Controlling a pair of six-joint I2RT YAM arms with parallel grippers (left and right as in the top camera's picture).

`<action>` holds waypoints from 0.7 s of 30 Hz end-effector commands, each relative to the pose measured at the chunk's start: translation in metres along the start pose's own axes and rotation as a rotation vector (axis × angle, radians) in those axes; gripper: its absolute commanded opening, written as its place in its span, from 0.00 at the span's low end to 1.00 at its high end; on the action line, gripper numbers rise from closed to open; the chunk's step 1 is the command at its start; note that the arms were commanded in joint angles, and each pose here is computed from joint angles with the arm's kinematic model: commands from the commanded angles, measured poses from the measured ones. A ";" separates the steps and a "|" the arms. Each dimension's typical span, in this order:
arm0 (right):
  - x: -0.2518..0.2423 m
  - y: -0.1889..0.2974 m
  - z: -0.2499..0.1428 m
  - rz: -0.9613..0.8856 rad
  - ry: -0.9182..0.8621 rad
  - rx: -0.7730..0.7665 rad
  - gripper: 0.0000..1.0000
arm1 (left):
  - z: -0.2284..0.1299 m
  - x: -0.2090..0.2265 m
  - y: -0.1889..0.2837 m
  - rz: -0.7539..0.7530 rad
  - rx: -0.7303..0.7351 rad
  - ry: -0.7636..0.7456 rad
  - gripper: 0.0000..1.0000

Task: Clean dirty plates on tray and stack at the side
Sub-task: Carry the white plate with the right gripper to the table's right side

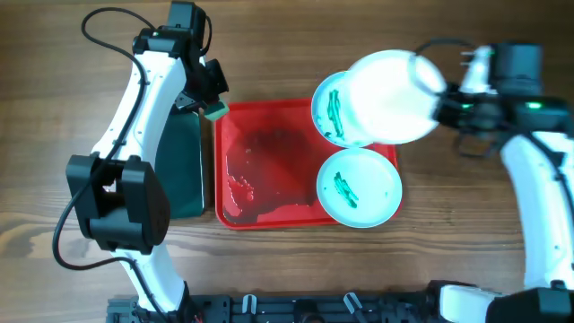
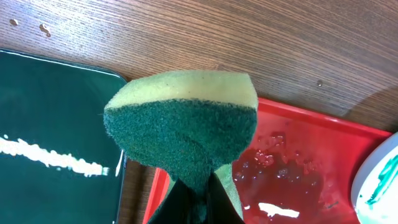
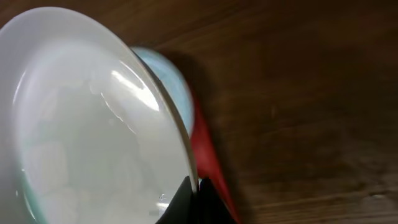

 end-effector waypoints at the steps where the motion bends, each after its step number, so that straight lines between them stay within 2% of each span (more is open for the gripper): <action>1: -0.060 0.004 0.012 -0.118 -0.116 -0.043 0.04 | -0.003 -0.007 0.005 -0.016 0.000 -0.019 0.04; 5: -0.125 -0.013 -0.004 -0.238 -0.274 -0.040 0.04 | -0.003 -0.007 0.005 -0.017 0.000 -0.019 0.04; 9: -0.159 -0.047 -0.034 -0.274 -0.437 -0.050 0.04 | -0.003 -0.007 0.005 -0.017 0.000 -0.019 0.04; 15: -0.174 -0.087 -0.061 -0.264 -0.445 -0.109 0.05 | -0.002 -0.007 0.005 -0.017 -0.002 -0.019 0.04; 16: -0.174 -0.088 -0.061 -0.262 -0.443 -0.114 0.08 | -0.002 -0.007 0.005 -0.018 -0.004 -0.019 0.04; 19: -0.170 -0.090 -0.052 -0.213 -0.432 -0.144 0.36 | 0.000 -0.008 0.005 -0.023 -0.014 -0.020 0.04; 21: -0.150 -0.081 -0.040 -0.090 -0.373 -0.120 0.47 | 0.000 -0.008 0.005 -0.022 -0.014 -0.019 0.04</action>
Point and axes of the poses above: each gripper's point midway between its finger pads, its own y axis back along the fingers, its own x axis along the line the jaws close on, z = x × y, the point moved 5 cm from there along y, back along the fingers, and after that the axes turned 3 degrees about -y, right-handed, at the moved point
